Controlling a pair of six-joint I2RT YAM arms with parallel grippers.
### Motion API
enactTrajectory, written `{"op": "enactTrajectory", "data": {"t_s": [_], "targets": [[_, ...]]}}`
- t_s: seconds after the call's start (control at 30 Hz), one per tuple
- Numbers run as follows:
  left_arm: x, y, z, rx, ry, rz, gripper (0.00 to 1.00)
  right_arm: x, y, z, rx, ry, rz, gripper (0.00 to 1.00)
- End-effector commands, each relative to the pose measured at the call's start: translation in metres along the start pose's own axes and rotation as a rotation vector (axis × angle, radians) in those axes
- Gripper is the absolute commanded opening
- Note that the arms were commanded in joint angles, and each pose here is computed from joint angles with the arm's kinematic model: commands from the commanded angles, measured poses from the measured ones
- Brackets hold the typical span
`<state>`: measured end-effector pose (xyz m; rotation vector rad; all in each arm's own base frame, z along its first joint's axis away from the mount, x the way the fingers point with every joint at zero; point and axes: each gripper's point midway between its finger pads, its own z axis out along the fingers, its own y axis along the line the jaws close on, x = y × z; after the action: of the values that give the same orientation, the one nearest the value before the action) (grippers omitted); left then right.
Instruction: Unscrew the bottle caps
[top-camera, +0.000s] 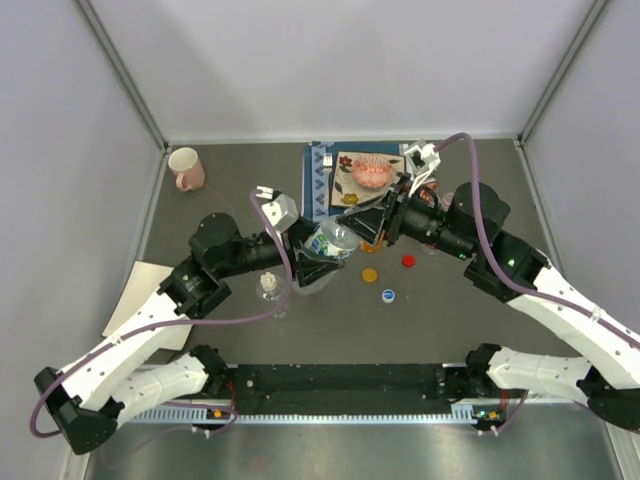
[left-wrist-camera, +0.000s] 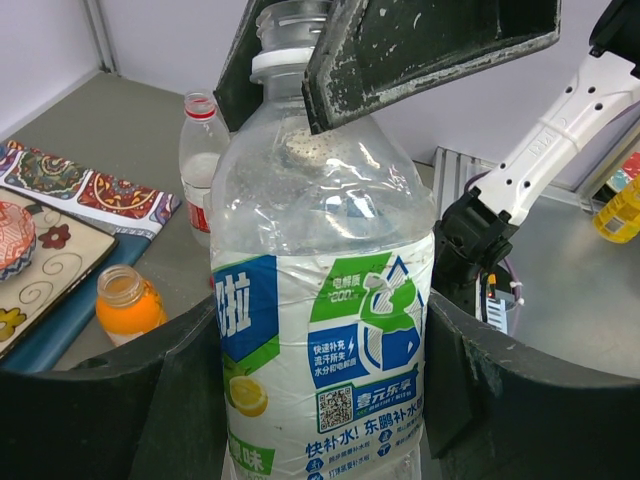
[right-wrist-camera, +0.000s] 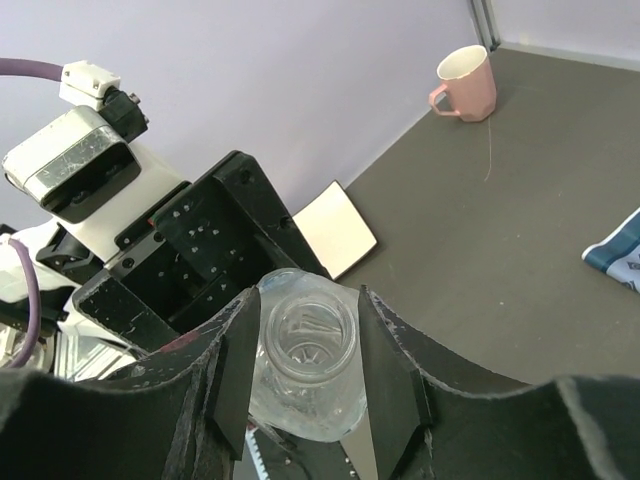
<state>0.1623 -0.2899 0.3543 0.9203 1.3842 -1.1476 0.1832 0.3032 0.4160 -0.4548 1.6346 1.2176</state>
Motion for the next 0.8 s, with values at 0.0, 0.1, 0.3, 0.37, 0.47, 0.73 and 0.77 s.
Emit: {"op": "enactTrajectory", "data": {"t_s": [0.0, 0.1, 0.3, 0.37, 0.47, 0.73, 0.77], "targets": [[-0.029, -0.005, 0.001, 0.020, -0.085, 0.050, 0.53, -0.003, 0.008, -0.004, -0.029, -0.015, 0.005, 0.43], [-0.029, -0.005, 0.001, 0.018, -0.086, 0.048, 0.53, -0.003, 0.007, -0.005, -0.026, -0.017, 0.005, 0.34], [-0.029, -0.003, 0.000, 0.001, -0.085, 0.045, 0.63, -0.003, 0.009, -0.008, -0.030, -0.018, 0.001, 0.04], [-0.028, 0.000, -0.002, -0.024, -0.086, 0.044, 0.72, -0.005, 0.005, -0.011, -0.007, -0.024, -0.009, 0.00], [-0.029, 0.008, -0.005, -0.078, -0.094, 0.042, 0.89, -0.010, -0.005, -0.021, 0.060, -0.043, -0.040, 0.00], [-0.019, 0.035, -0.020, -0.254, -0.032, 0.067, 0.99, -0.026, -0.025, -0.056, 0.212, -0.090, -0.136, 0.00], [-0.019, 0.037, -0.023, -0.272, -0.031, 0.069, 0.99, -0.029, -0.031, -0.063, 0.249, -0.108, -0.153, 0.00]]}}
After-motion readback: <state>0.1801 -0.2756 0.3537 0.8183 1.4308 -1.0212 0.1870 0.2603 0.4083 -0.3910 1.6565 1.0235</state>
